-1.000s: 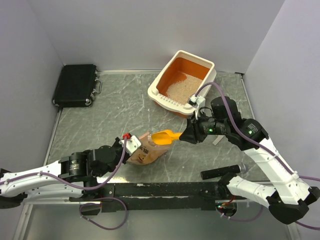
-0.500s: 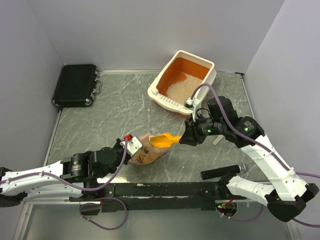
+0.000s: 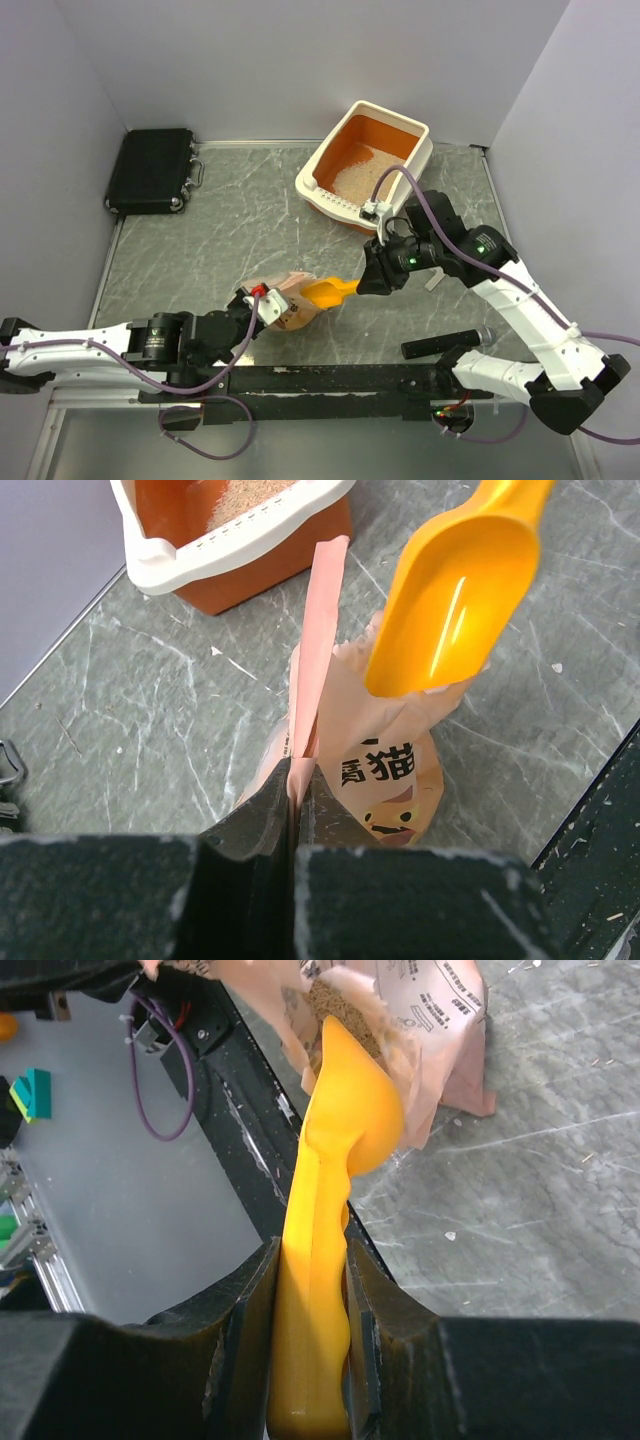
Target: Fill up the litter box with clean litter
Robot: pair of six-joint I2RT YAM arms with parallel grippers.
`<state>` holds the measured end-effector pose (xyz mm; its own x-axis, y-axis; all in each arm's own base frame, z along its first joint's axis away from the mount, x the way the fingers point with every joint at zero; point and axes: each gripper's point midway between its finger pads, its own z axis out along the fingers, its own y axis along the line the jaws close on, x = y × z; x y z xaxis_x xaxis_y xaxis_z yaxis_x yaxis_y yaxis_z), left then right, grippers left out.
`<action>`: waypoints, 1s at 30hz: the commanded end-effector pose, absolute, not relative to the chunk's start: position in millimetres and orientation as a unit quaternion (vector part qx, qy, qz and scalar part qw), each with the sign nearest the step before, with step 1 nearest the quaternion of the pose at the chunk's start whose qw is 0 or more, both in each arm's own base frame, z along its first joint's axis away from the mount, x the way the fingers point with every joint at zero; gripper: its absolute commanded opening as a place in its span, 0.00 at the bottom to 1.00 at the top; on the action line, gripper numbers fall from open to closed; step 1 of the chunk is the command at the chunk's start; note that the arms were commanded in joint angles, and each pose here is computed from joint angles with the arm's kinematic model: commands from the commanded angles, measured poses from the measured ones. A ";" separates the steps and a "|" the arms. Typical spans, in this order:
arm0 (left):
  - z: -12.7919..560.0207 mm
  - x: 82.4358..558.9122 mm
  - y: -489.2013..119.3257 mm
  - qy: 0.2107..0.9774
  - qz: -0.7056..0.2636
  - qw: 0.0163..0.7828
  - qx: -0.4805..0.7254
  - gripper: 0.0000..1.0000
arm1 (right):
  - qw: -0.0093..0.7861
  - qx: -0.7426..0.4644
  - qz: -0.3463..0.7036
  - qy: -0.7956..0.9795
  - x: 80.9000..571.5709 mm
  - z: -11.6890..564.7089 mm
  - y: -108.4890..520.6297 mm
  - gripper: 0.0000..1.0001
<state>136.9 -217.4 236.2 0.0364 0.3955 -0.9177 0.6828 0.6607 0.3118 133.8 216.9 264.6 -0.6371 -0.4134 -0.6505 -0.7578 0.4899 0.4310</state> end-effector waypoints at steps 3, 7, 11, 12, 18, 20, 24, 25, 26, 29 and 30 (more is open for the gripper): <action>245.4 131.9 -223.1 0.678 -0.129 0.617 0.380 0.01 | 0.291 -0.295 0.384 0.825 160.3 289.2 244.0 0.00; 255.7 132.8 -222.3 0.678 -0.128 0.625 0.364 0.01 | 0.287 -0.268 0.364 0.845 172.7 280.6 252.7 0.00; 276.9 138.3 -216.1 0.682 -0.126 0.647 0.318 0.01 | 0.252 -0.251 0.345 0.869 179.4 261.4 258.4 0.00; 278.6 138.9 -214.5 0.682 -0.125 0.649 0.313 0.01 | 0.245 -0.247 0.340 0.874 180.5 257.7 258.7 0.00; 293.9 138.0 -209.9 0.680 -0.120 0.663 0.289 0.01 | 0.210 -0.234 0.307 0.898 187.8 248.9 271.5 0.00; 296.8 134.7 -213.2 0.679 -0.118 0.662 0.294 0.01 | 0.208 -0.233 0.273 0.910 193.9 251.3 273.3 0.00; 295.5 127.0 -216.2 0.678 -0.107 0.660 0.305 0.01 | 0.195 -0.241 0.234 0.921 199.6 259.4 282.0 0.00; 295.1 124.0 -217.5 0.676 -0.109 0.659 0.311 0.01 | 0.181 -0.248 0.221 0.926 200.3 251.3 286.9 0.00; 292.0 122.8 -217.2 0.675 -0.108 0.659 0.313 0.01 | 0.185 -0.252 0.220 0.924 201.6 255.7 291.2 0.00; 286.0 121.1 -212.7 0.679 -0.121 0.660 0.296 0.01 | 0.155 -0.262 0.212 0.928 195.7 238.3 299.5 0.00; 284.9 121.0 -210.2 0.683 -0.126 0.660 0.288 0.01 | 0.151 -0.264 0.214 0.928 195.3 233.7 302.9 0.00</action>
